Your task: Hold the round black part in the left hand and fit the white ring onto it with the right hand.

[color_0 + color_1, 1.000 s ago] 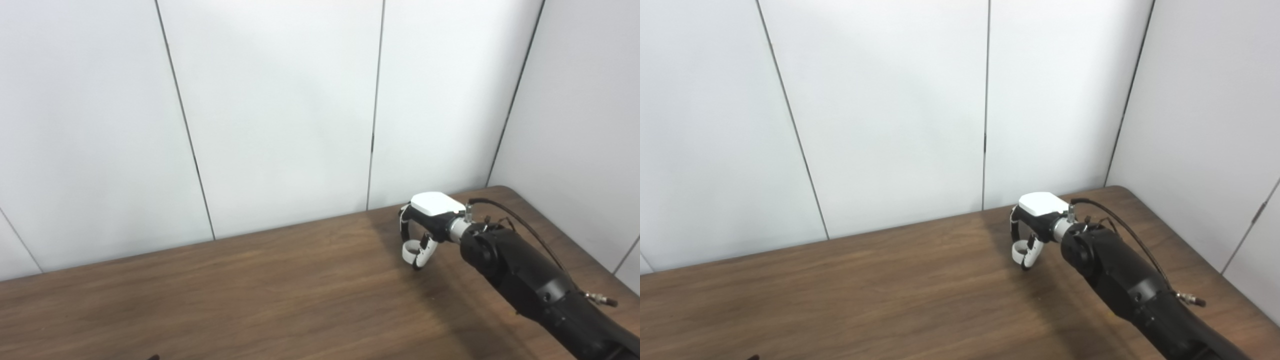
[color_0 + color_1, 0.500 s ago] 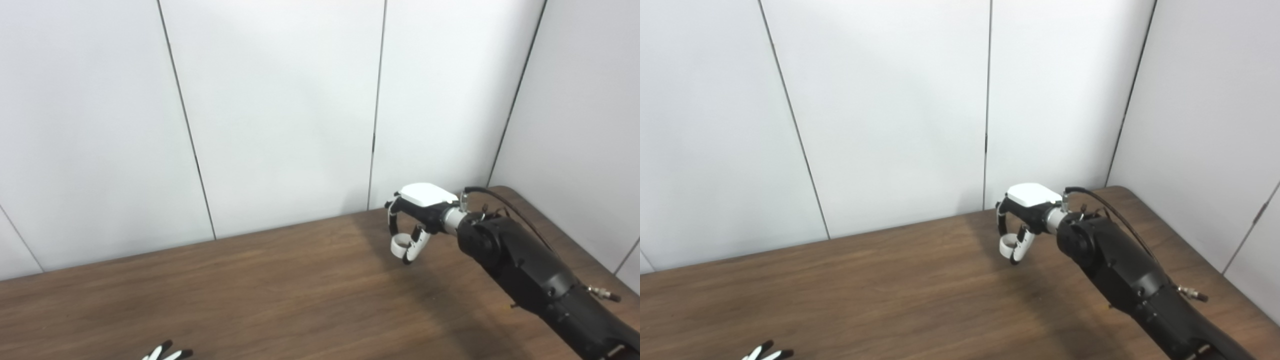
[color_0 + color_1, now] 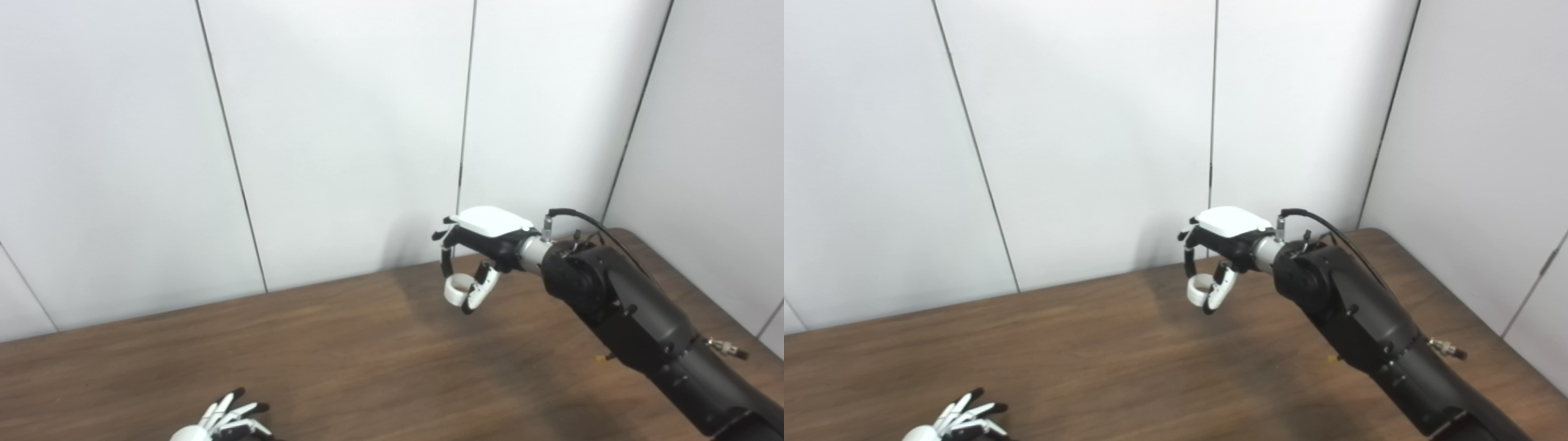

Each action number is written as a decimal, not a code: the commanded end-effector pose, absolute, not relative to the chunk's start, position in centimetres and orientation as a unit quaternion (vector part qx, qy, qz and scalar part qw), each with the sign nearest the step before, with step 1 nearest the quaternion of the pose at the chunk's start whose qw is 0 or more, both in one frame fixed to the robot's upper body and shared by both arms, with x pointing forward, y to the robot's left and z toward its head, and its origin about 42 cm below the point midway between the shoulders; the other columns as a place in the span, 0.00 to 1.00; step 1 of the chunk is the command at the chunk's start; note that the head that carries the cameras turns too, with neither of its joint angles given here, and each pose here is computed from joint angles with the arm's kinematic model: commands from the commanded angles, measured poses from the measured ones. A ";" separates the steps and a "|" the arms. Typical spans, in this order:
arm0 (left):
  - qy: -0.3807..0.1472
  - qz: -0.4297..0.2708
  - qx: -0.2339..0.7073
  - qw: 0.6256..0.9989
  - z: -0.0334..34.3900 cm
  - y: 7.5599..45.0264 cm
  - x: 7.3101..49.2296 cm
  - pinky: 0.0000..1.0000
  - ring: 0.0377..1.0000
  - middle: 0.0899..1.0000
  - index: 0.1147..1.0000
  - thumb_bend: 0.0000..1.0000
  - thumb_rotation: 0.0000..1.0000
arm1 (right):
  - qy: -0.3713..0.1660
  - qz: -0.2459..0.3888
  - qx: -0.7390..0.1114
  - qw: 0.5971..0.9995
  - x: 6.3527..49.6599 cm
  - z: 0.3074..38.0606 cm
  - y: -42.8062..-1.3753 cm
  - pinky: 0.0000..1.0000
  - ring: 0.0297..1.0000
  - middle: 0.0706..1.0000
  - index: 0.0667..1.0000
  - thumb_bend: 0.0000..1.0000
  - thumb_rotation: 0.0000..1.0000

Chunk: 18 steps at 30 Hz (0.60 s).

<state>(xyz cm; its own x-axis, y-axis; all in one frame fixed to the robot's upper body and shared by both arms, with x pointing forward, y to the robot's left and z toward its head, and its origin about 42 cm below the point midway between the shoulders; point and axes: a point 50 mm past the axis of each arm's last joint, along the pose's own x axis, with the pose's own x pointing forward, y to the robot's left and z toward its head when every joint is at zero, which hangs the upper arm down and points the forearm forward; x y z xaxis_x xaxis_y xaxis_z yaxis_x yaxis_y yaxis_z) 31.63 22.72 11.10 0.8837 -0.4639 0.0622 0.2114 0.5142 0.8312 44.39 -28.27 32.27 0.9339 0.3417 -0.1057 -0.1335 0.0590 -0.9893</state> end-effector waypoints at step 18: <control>-0.120 -0.228 0.472 0.843 7.0 16.3 35.4 1.00 0.98 0.84 0.41 0.52 0.05 | -0.200 0.206 -0.643 0.710 43.7 36.3 -21.8 0.90 0.98 0.87 0.44 0.52 0.12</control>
